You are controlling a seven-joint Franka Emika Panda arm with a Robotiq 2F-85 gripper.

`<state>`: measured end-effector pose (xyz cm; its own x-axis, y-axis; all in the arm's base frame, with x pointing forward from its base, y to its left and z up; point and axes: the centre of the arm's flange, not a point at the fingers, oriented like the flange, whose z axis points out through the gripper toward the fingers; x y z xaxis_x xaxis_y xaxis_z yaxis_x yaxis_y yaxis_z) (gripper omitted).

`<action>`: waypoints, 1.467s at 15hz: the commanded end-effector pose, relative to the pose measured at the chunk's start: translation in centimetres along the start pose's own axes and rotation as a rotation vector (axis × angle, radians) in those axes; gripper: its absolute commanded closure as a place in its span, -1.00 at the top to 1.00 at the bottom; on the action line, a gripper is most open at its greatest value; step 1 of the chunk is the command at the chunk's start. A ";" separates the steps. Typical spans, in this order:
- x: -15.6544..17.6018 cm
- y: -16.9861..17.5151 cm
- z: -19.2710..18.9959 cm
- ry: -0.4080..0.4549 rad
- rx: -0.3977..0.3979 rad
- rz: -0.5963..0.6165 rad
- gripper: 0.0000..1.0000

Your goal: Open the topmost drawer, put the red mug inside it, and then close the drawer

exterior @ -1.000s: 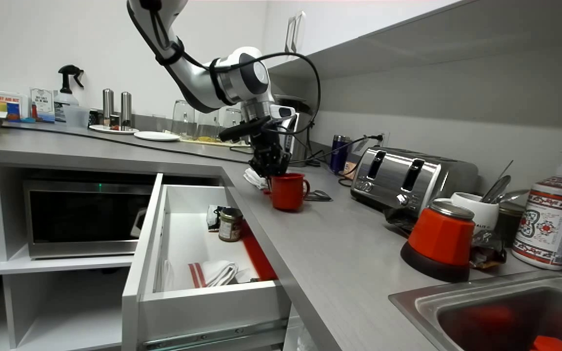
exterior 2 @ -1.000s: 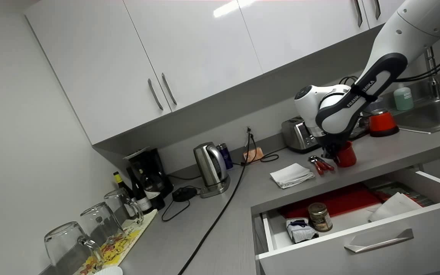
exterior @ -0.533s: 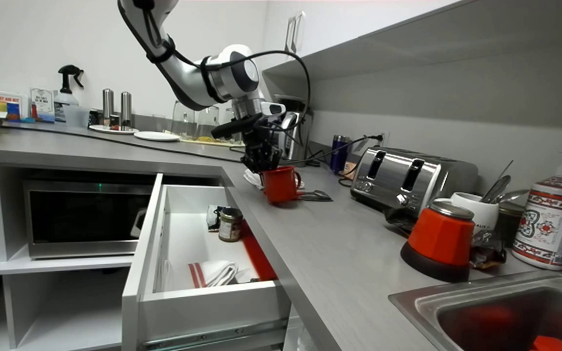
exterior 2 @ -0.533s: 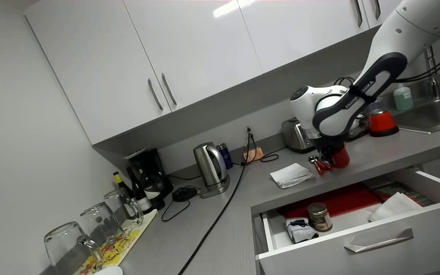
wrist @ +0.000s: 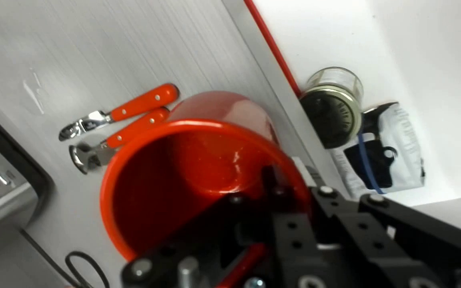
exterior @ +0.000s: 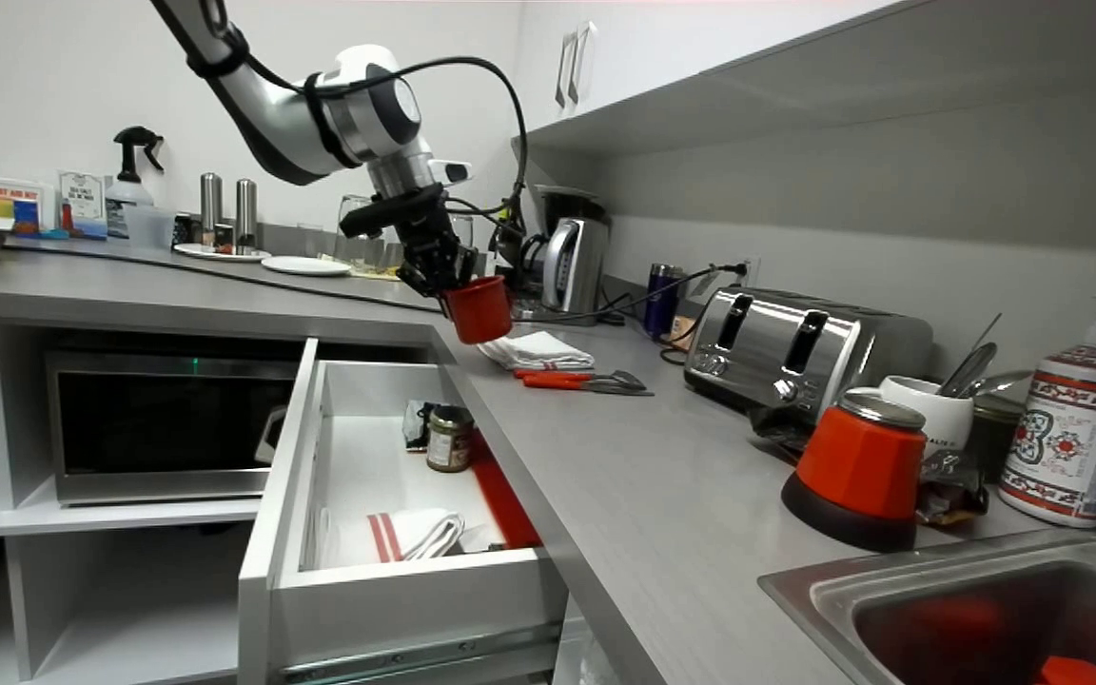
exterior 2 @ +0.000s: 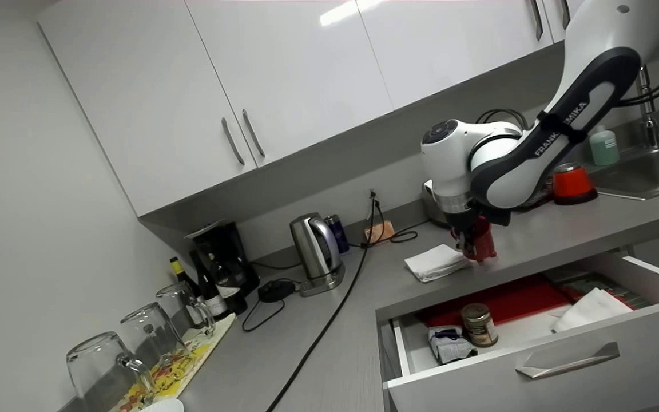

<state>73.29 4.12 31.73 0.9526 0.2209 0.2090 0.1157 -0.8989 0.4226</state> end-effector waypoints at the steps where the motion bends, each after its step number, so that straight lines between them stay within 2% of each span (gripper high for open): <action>1: -2.8 -3.7 -3.9 0.049 0.002 -0.142 -0.98; 4: -3.1 -6.9 -4.0 0.025 0.031 -0.249 -0.98; 10: -4.1 -11.0 -1.1 -0.040 0.054 -0.423 -0.98; 14: -4.5 -12.7 1.2 -0.078 0.046 -0.477 -0.98; 22: -5.3 -14.9 9.0 -0.169 0.029 -0.551 -0.98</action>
<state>67.07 13.40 18.16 0.7965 0.5879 -0.1411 0.5903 -0.7057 0.3919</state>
